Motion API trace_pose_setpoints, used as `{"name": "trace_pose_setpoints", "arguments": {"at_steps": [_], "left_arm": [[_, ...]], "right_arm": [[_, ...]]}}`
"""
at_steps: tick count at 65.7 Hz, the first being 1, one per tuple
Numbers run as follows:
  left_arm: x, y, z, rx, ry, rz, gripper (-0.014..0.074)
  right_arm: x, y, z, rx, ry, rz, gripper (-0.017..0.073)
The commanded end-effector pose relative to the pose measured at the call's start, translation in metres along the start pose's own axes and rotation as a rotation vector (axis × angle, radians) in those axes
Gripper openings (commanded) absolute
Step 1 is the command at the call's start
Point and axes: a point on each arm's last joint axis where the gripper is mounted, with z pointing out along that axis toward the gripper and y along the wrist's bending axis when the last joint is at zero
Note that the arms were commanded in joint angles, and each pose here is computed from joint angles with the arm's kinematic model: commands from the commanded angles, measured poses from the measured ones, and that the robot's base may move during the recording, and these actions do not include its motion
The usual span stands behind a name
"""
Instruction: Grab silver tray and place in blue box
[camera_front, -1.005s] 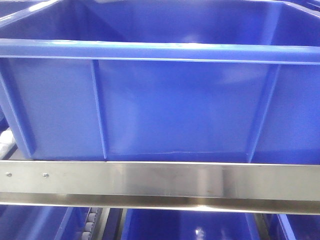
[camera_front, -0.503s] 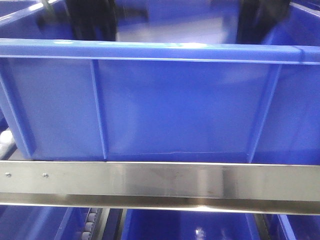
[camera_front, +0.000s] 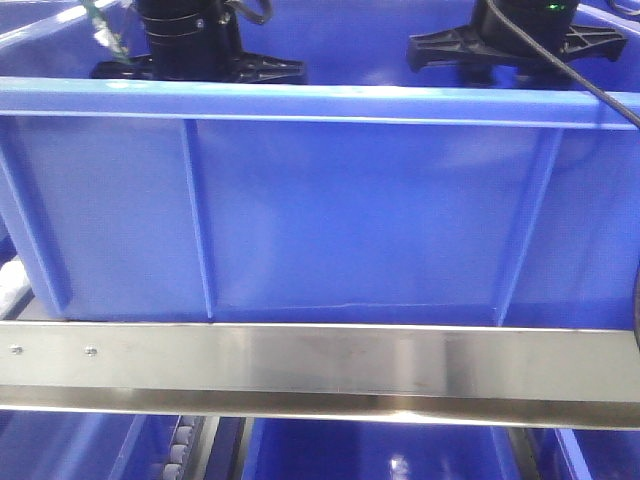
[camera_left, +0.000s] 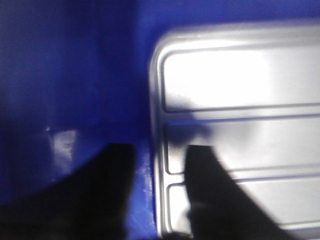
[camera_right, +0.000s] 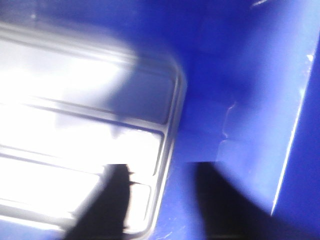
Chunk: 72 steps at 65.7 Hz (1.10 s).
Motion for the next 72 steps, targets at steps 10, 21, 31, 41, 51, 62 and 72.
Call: {"name": "trace_pose_setpoints", "arguments": {"at_steps": [10,21,31,41,51,62,72], "left_arm": [[-0.026,-0.005,-0.051,0.057,-0.14,0.015,0.0417],[-0.035,-0.008,-0.101,0.08,-0.209,0.062,0.0408],[-0.031,-0.002,-0.153,0.099,-0.289,0.074,0.0339],[-0.012,0.005,-0.191,0.091,-0.344,0.128,0.0215],[0.02,0.014,-0.205,0.102,-0.355,0.169,0.005],[0.056,0.022,-0.219,0.149,-0.377,0.207,-0.011],[0.089,0.032,-0.231,0.191,-0.426,0.249,-0.0105]], "right_arm": [[-0.019,-0.003,-0.054,-0.02,-0.178,-0.008,0.0617],[-0.017,-0.007,-0.096,-0.035,-0.262,0.0,0.0525],[-0.006,-0.012,-0.139,-0.048,-0.333,0.007,0.0339],[0.016,-0.017,-0.167,-0.06,-0.383,0.009,0.0182],[0.05,-0.025,-0.182,-0.069,-0.418,0.007,0.0096],[0.086,-0.033,-0.196,-0.091,-0.503,0.006,0.0051],[0.128,-0.042,-0.209,-0.11,-0.603,-0.011,0.0051]]}}
